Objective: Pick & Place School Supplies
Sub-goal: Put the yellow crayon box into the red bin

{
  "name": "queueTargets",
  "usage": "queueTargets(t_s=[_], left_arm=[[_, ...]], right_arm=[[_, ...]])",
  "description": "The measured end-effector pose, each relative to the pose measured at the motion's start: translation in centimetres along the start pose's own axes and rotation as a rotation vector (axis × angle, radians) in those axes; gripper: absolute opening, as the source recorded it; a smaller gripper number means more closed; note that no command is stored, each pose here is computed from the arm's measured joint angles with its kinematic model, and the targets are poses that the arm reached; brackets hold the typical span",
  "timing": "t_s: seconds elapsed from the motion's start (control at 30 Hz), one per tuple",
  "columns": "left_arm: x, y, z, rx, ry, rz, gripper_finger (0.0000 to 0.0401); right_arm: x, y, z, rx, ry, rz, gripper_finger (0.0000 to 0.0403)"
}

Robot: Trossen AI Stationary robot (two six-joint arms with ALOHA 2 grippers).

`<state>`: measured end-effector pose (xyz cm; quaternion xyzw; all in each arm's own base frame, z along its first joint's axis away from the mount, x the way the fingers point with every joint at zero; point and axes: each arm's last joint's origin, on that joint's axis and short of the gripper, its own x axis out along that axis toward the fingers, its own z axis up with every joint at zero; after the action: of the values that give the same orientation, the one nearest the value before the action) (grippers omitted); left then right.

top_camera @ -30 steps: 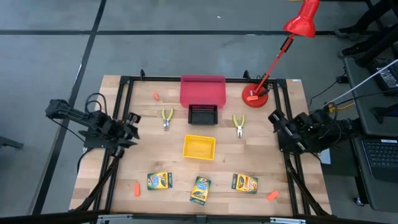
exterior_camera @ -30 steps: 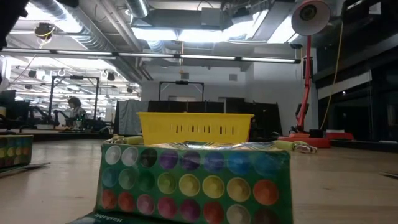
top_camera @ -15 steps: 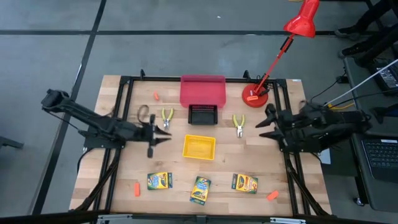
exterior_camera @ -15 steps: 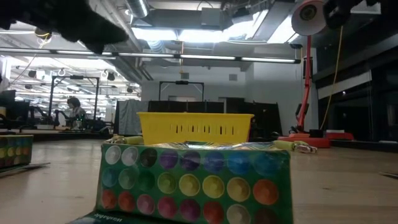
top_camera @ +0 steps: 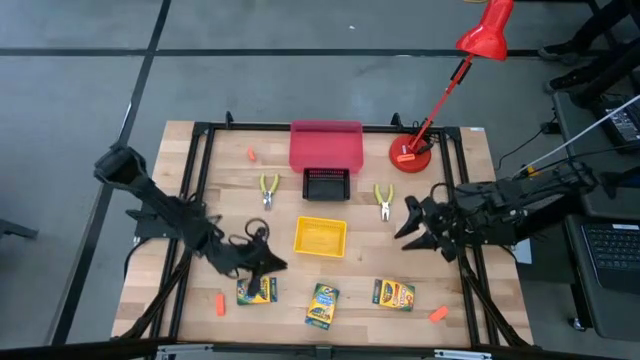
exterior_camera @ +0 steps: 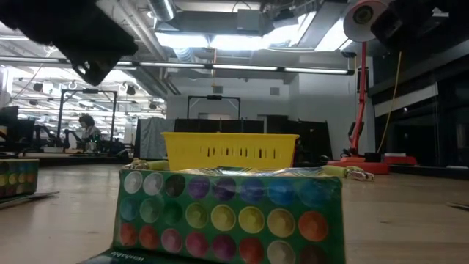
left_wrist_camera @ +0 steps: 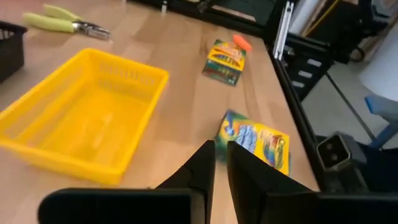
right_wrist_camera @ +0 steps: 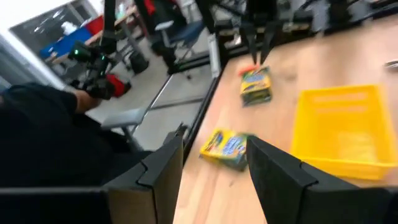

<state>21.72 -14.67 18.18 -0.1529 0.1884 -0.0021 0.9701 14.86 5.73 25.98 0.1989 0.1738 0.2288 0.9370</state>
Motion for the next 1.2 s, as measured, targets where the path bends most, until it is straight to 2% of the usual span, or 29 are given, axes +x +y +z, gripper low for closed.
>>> queueTargets(t_s=[0.13,0.27,0.4,0.53,0.67,0.77,0.83,0.97,1.13,1.2], left_arm=[[1.6,-2.5,-0.4,0.064,-0.033,0.079,0.0049],[3.7,-4.9,-1.1,0.232,-0.016,0.199,0.0061],[6.6,-7.6,-2.0,0.542,0.112,0.309,0.0071],[9.5,-9.3,-3.4,0.863,0.301,0.384,0.0083],[11.5,-10.2,-3.9,1.092,0.378,0.512,0.0102],[12.2,-10.5,-4.1,1.244,0.436,0.546,0.0122],[12.2,-10.6,-4.0,1.308,0.452,0.552,0.0135],[11.7,-11.2,-4.1,1.358,0.459,0.529,0.0155],[11.5,-12.1,-4.8,1.358,0.527,0.333,0.0157],[11.6,-12.1,-4.9,1.348,0.539,0.300,0.0153]], right_arm=[[2.0,0.6,-0.9,-0.009,0.065,0.023,0.0180],[3.9,1.3,-1.7,-0.024,0.102,0.065,0.0180],[4.9,2.3,-2.4,-0.041,0.136,0.088,0.0180],[5.1,3.5,-1.6,-0.084,0.104,0.098,0.0180],[5.0,4.4,-0.9,-0.146,0.063,0.088,0.0180],[4.9,4.8,-0.5,-0.171,0.050,0.101,0.0180],[4.9,5.0,-0.3,-0.172,0.044,0.109,0.0180],[4.8,5.4,-0.2,-0.175,0.042,0.125,0.0181],[4.8,5.9,-0.2,-0.179,0.023,0.124,0.0181],[4.8,6.0,-0.3,-0.181,0.017,0.125,0.0181]])
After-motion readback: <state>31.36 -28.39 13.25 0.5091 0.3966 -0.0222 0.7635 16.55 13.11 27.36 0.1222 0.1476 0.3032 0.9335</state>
